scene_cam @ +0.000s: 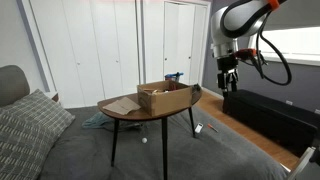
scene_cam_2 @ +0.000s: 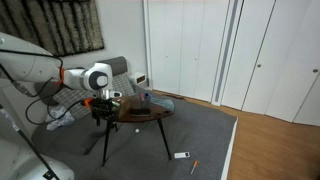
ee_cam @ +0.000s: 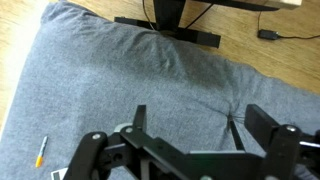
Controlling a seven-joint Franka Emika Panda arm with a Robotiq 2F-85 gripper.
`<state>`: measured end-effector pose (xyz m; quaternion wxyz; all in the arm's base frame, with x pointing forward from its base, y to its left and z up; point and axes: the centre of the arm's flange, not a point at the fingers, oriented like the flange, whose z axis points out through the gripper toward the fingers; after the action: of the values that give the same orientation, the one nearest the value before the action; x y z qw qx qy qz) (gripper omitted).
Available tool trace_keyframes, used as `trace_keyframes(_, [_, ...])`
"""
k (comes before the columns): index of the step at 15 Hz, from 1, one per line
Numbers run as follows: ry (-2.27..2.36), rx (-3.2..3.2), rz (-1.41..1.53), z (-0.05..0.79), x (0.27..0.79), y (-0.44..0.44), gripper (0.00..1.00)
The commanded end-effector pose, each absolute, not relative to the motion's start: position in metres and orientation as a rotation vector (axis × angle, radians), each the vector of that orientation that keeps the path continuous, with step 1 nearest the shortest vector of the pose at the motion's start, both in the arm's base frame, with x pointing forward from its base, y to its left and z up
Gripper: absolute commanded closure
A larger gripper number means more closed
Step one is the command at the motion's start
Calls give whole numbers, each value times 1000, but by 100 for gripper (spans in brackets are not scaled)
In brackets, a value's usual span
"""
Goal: Shift the scissors to the small bin
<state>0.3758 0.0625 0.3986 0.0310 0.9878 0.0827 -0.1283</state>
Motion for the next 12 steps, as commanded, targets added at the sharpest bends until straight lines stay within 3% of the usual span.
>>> trace_keyframes(1, [255, 3043, -396, 399, 376, 63, 0])
trace_keyframes(12, [266, 3031, -358, 410, 378, 73, 0])
